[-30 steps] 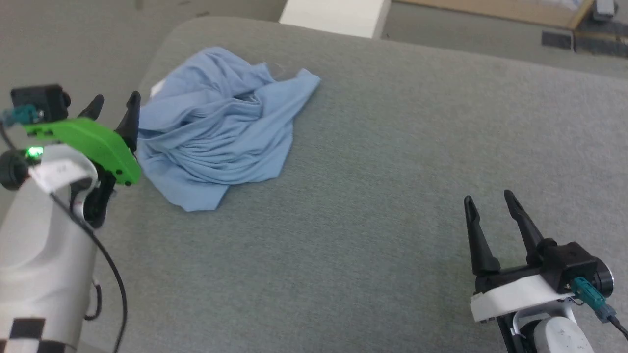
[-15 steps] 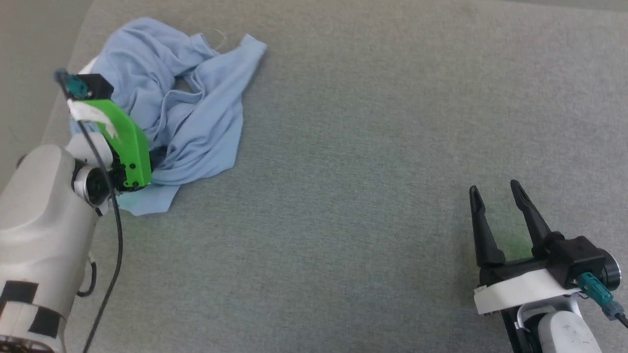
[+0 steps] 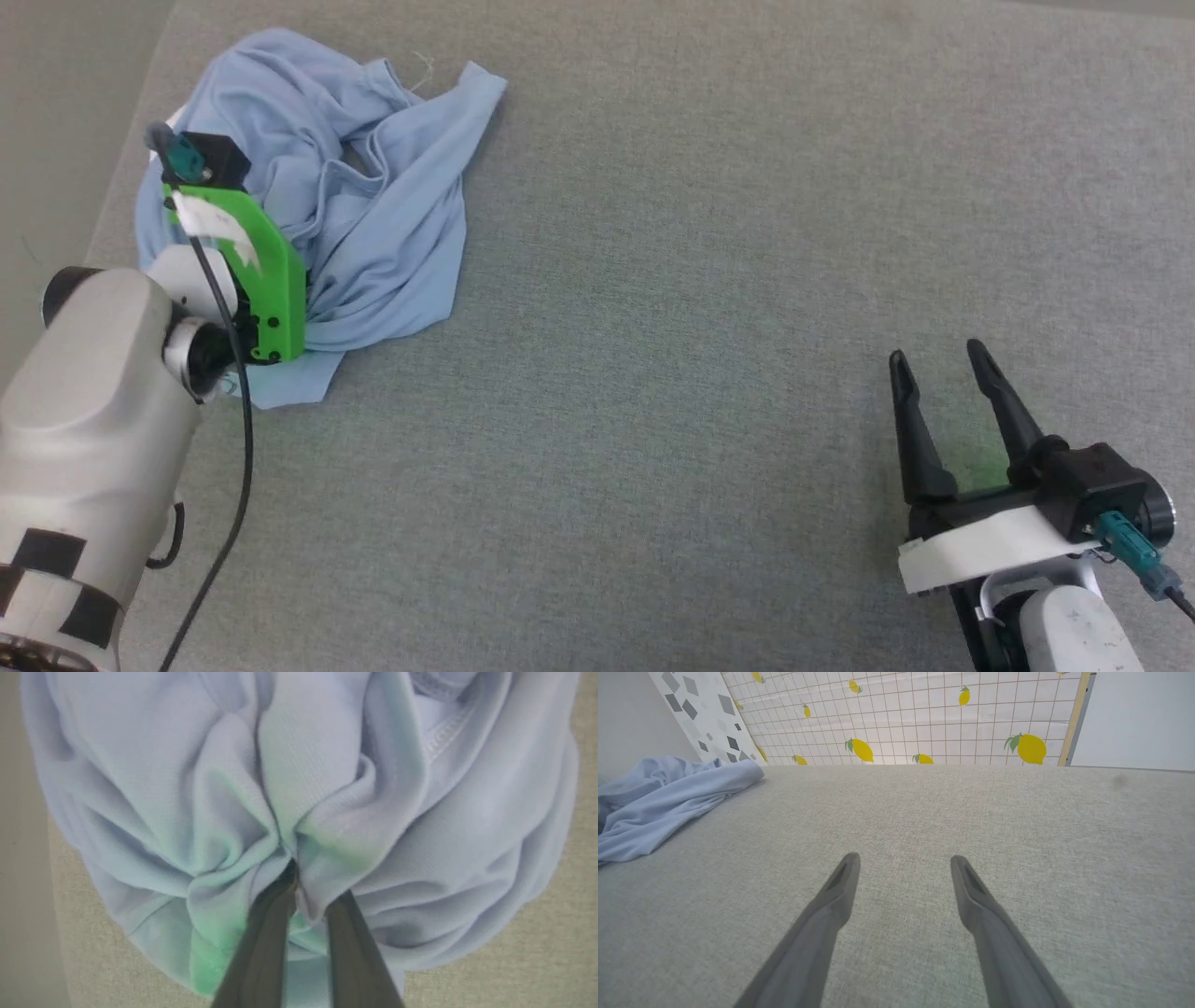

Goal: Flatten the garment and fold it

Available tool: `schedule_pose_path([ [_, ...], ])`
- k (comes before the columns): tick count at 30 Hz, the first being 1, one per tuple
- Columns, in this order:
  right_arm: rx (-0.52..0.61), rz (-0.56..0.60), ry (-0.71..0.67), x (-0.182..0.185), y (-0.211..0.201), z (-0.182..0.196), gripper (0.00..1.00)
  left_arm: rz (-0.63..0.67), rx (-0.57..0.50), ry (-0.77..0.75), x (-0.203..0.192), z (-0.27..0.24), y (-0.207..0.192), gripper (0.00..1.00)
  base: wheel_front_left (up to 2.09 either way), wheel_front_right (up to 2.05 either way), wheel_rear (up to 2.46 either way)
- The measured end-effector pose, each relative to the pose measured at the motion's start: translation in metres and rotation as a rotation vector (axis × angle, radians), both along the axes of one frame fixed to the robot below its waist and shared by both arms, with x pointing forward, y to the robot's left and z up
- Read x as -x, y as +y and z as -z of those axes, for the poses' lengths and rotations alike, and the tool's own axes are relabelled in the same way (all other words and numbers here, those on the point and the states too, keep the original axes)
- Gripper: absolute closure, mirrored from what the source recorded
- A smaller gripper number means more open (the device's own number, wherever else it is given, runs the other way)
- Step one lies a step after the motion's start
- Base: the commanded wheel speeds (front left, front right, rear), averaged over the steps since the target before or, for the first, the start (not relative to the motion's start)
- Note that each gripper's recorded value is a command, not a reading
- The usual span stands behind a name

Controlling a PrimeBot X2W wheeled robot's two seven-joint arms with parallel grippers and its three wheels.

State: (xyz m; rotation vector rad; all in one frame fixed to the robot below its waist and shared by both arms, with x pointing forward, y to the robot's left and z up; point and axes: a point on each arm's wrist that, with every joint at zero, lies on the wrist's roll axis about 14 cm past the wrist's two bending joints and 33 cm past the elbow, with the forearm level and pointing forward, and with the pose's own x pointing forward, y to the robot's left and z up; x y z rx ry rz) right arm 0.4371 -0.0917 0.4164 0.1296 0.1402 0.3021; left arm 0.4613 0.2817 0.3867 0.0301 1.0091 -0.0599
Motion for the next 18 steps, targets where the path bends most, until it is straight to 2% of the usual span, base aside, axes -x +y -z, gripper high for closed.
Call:
schedule_pose_path([
  [7, -0.02, -0.011, -0.017, 0.003, 0.006, -0.01, 0.0, 0.005, 0.001, -0.302, -0.025, -0.048, 0.001, 1.0, 0.0, 0.0, 0.0],
  [13, -0.042, -0.016, -0.046, 0.009, 0.009, -0.026, 0.0, -0.021, 0.006, -0.645, -0.05, -0.133, 0.01, 1.0, 0.0, 0.0, 0.0],
  [18, -0.057, -0.013, -0.06, 0.019, 0.008, -0.037, 0.0, -0.009, 0.003, -0.852, -0.055, -0.202, 0.01, 1.0, 0.0, 0.0, 0.0],
])
